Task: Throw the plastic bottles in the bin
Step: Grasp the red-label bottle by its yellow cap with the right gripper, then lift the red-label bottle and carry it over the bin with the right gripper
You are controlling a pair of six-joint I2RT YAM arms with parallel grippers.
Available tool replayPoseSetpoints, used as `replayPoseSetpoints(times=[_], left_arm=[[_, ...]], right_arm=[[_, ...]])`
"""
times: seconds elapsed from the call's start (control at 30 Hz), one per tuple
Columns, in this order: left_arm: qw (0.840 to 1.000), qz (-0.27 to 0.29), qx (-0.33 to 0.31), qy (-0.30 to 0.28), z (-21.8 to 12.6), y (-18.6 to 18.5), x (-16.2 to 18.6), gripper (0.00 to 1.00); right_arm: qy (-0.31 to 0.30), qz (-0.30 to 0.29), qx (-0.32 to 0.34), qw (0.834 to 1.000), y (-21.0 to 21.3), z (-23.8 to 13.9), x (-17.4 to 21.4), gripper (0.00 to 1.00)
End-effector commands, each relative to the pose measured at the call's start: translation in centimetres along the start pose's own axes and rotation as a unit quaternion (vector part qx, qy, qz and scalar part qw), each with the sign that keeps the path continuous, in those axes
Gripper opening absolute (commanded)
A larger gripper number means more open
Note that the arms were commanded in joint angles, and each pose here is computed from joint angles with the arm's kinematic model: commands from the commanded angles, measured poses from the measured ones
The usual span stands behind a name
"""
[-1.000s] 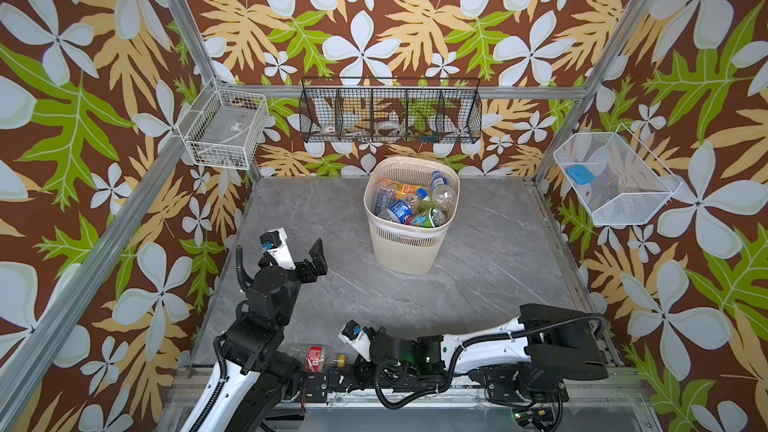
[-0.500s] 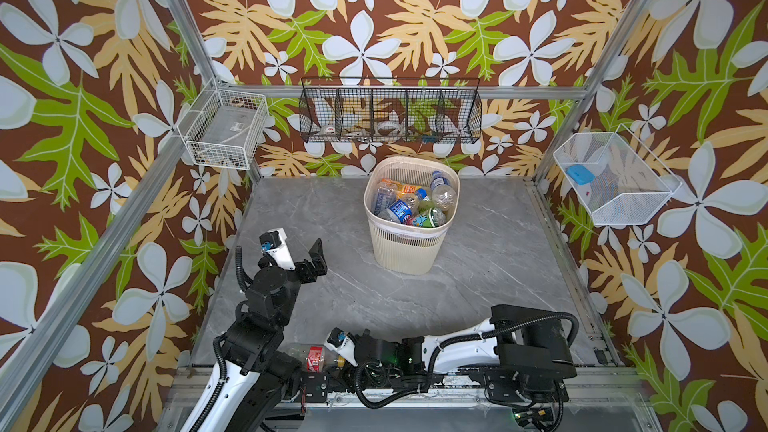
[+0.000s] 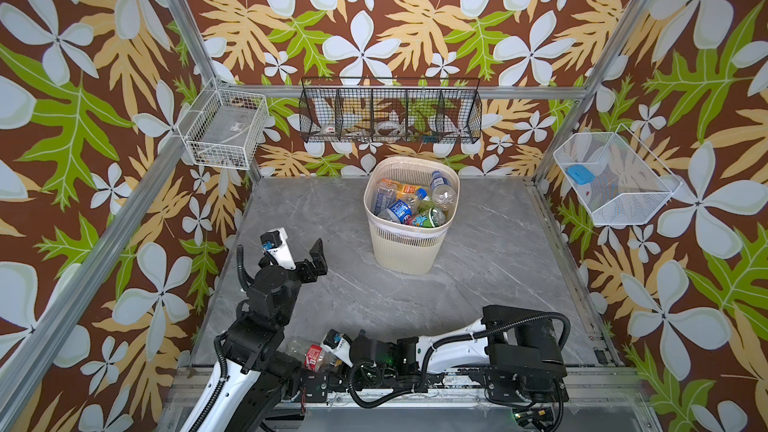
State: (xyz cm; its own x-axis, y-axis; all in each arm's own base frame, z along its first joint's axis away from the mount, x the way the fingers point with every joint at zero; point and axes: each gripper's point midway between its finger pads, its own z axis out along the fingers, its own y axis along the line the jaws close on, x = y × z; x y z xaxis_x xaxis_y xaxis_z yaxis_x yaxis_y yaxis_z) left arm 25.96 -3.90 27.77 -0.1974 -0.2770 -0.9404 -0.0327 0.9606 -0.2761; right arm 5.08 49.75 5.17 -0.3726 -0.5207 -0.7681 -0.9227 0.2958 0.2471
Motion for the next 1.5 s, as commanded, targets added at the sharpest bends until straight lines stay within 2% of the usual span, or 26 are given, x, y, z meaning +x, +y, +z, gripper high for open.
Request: replayPoseSetpoints(times=[0.0,0.13,0.3,0.43,0.7,0.93,1.17,1.27,1.47], left_arm=[[1.0,0.0,0.001,-0.004,0.0,-0.1,-0.3,1.0],[1.0,0.0,0.0,-0.003,0.0,0.0,-0.3,1.0],[1.0,0.001,0.0,-0.003,0.0,0.0,-0.3,1.0],[1.0,0.001,-0.001,-0.003,0.0,0.0,-0.3,1.0],[1.0,0.002,0.001,-0.002,0.0,-0.1,-0.3,1.0],[1.0,-0.004,0.005,-0.013,-0.2,-0.2,-0.8,1.0],[0.996,-0.027,0.05,-0.066,-2.2,-2.4,-6.2,1.0],[0.992,-0.031,0.085,-0.086,-3.4,-3.6,-8.1,1.0],[0.972,-0.034,0.209,-0.101,-6.4,-7.3,-9.3,1.0]], right_arm=[[0.0,-0.001,-0.001,1.0,0.1,0.1,-0.1,0.4],[0.002,0.002,0.005,1.0,-0.2,0.1,0.0,0.37],[0.009,0.004,0.007,1.0,-0.3,0.3,0.3,0.53],[0.013,0.008,0.009,1.0,-0.4,0.8,0.6,0.54],[0.011,0.011,0.017,1.0,-0.6,0.8,0.2,0.37],[0.001,0.005,0.035,0.999,-1.1,-0.2,-0.8,0.31],[-0.023,0.003,0.066,0.998,-2.8,-3.7,-3.8,0.27],[-0.035,-0.017,0.104,0.994,-4.0,-6.2,-5.9,0.26],[-0.073,-0.028,0.18,0.981,-7.3,-13.9,-12.2,0.25]])
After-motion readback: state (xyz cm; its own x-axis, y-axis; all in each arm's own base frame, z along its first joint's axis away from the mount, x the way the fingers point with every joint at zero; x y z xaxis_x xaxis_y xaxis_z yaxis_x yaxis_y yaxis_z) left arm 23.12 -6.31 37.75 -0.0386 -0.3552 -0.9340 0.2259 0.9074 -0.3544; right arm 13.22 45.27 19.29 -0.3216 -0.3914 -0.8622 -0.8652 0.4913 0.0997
